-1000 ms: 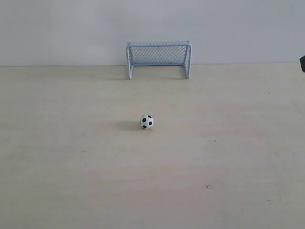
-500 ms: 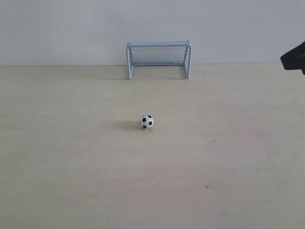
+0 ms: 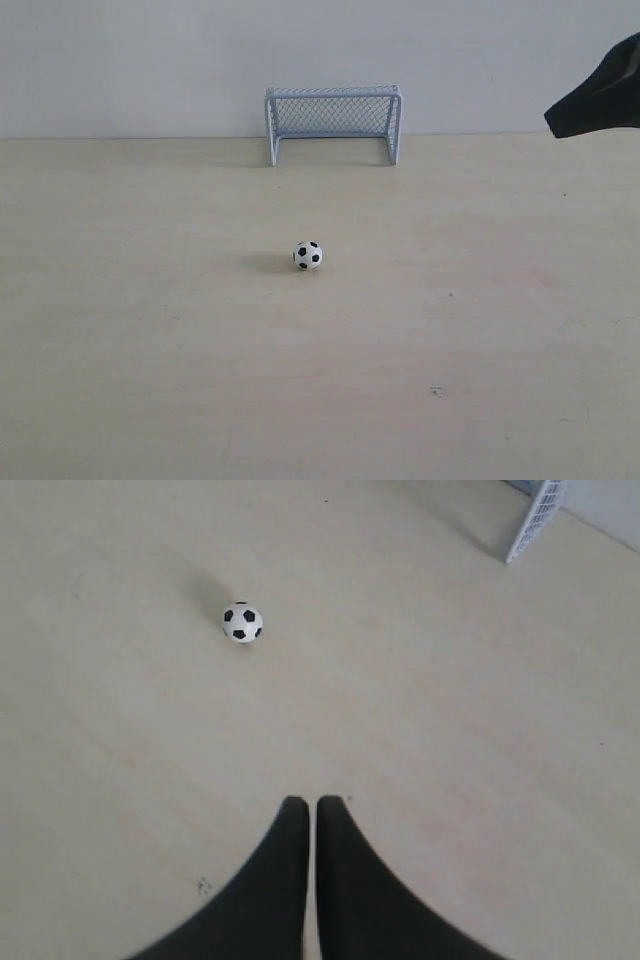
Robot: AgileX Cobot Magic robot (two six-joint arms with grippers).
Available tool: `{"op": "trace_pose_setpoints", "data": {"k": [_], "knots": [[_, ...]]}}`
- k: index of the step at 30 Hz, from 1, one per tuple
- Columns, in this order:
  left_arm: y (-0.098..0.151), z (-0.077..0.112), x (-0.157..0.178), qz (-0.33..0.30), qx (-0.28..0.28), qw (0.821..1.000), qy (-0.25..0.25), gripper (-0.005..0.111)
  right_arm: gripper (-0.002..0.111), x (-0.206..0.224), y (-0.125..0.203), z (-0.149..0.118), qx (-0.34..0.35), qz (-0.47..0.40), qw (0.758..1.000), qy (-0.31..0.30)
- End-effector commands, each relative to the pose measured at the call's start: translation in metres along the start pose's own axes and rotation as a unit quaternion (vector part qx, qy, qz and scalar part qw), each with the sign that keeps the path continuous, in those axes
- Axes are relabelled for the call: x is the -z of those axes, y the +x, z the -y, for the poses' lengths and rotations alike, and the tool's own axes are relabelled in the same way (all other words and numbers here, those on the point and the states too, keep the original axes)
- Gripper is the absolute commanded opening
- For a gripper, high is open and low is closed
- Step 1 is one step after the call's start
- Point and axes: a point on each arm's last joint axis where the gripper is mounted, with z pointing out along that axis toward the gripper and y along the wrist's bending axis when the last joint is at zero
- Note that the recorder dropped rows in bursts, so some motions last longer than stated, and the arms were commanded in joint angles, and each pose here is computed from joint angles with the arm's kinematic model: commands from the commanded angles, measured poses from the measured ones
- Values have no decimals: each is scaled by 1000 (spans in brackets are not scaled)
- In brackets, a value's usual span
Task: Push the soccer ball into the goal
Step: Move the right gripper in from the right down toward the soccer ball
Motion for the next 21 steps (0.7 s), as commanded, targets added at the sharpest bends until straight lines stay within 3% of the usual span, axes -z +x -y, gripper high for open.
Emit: {"op": "trace_pose_setpoints", "data": {"k": [1,6,13,21], "knots": [[-3,1,1,10,7,1000,5,6,0,-6,-5,4,2,2,1000,-22],[-3,1,1,10,7,1000,5,6,0,-15,-7,3,22,0,999,-44],[-3,1,1,10,7,1000,5,6,0,-50,-30,-16,67,-28,992,-104],[-3,1,1,10,7,1000,5,6,0,-85,-46,-31,111,-80,982,-131]]}}
